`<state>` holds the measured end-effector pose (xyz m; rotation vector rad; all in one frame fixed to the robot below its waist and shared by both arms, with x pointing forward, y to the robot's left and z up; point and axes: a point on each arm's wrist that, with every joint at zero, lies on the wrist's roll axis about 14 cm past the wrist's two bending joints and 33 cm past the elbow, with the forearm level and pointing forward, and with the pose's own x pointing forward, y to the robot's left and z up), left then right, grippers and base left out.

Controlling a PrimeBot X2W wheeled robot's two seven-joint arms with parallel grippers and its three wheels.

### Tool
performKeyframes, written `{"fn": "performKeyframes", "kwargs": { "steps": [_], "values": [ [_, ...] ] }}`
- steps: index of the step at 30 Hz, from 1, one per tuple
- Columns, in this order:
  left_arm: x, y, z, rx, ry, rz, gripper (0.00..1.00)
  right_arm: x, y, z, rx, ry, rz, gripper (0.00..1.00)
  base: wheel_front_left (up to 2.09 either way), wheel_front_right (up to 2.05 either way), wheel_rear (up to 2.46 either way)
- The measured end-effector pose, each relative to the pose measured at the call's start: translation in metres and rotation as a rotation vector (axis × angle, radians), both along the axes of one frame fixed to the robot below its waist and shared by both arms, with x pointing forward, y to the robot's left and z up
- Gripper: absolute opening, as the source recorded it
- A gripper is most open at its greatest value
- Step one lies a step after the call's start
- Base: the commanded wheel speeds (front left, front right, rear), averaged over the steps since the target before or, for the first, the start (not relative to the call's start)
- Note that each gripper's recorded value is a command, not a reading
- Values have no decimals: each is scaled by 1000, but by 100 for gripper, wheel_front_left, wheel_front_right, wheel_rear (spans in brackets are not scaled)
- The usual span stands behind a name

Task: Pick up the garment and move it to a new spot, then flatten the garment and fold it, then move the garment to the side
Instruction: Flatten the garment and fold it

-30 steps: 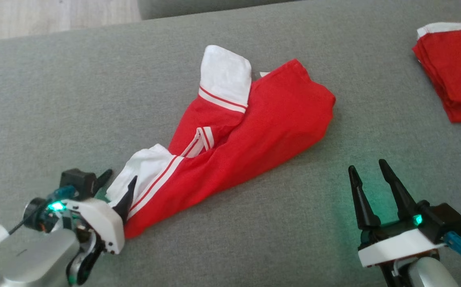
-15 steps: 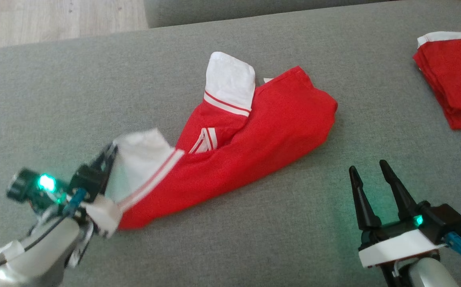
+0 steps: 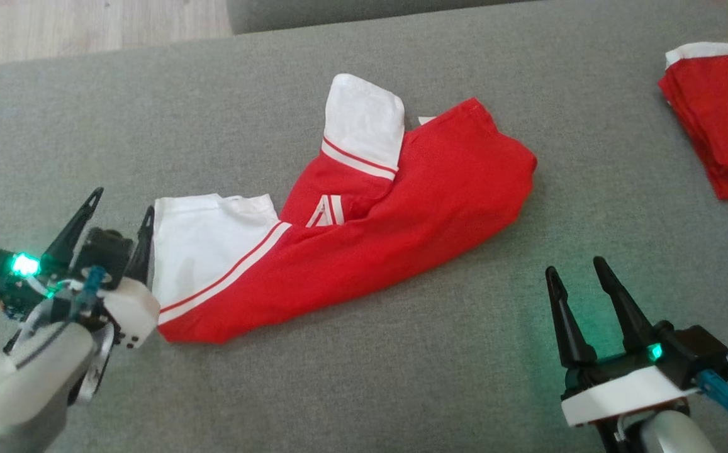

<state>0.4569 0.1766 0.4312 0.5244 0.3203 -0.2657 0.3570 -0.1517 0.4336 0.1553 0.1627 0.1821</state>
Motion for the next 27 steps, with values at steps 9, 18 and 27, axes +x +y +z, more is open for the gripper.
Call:
{"fn": "performKeyframes", "kwargs": {
  "steps": [9,18,27],
  "values": [
    [6,-6,-29,-72,208,-14,100,5,-2,-9,3,28,-5,100,0,0,0],
    [13,-14,-58,-104,340,15,100,8,-11,-16,-4,49,-27,100,0,0,0],
    [12,-20,-74,-180,463,87,0,14,-16,-15,-13,43,-39,100,0,0,0]
  ]
}}
